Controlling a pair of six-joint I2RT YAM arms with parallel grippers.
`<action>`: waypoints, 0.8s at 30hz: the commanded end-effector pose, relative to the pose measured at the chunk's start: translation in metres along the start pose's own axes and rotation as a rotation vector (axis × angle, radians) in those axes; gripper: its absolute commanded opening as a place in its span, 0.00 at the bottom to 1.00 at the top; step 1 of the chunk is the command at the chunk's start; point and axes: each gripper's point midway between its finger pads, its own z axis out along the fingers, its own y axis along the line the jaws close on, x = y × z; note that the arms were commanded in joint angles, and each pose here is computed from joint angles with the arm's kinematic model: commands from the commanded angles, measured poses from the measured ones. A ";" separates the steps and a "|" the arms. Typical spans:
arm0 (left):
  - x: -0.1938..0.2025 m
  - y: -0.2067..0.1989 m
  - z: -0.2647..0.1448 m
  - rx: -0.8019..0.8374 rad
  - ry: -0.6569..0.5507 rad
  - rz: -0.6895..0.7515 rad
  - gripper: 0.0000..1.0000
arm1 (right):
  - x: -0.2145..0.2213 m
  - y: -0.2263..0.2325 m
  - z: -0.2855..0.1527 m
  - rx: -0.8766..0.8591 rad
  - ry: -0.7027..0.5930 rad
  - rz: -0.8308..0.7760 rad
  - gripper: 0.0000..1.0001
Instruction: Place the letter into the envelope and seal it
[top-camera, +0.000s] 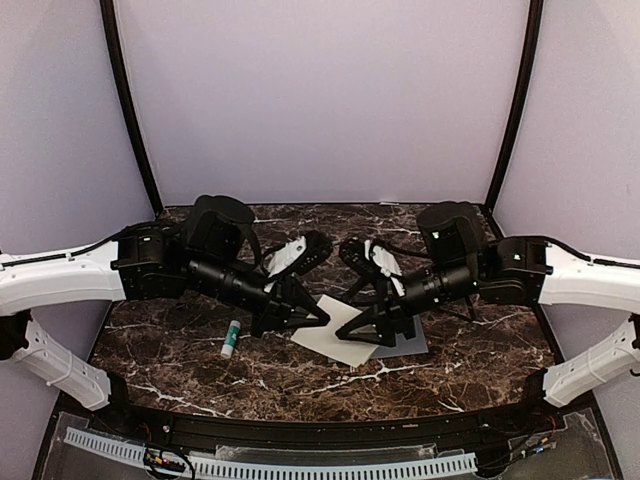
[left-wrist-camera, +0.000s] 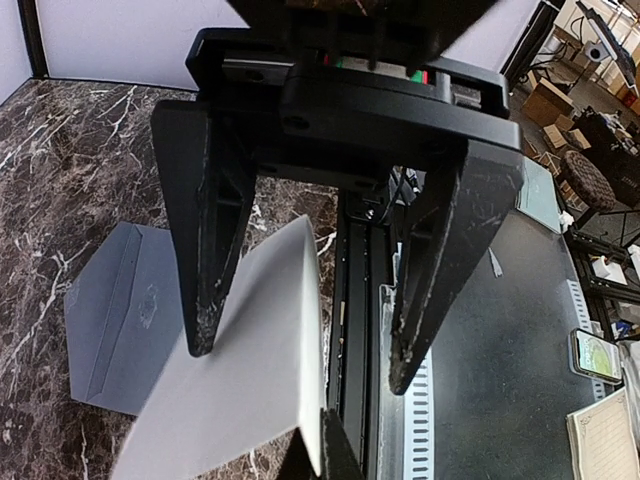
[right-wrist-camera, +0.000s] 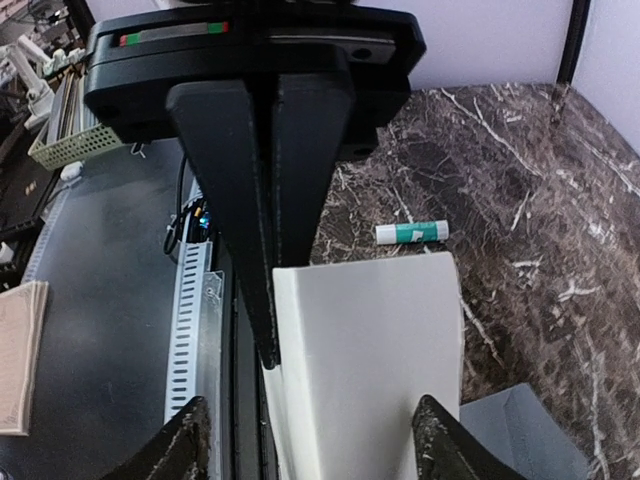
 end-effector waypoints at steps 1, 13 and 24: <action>-0.010 -0.011 -0.006 0.036 -0.016 0.050 0.00 | -0.013 0.010 0.000 -0.044 -0.021 -0.029 0.57; -0.008 -0.002 -0.007 -0.018 -0.014 0.049 0.00 | -0.009 0.009 0.003 -0.033 -0.012 -0.015 0.00; -0.021 0.030 -0.027 -0.239 -0.130 -0.033 0.74 | -0.026 -0.025 -0.035 0.221 -0.195 0.133 0.00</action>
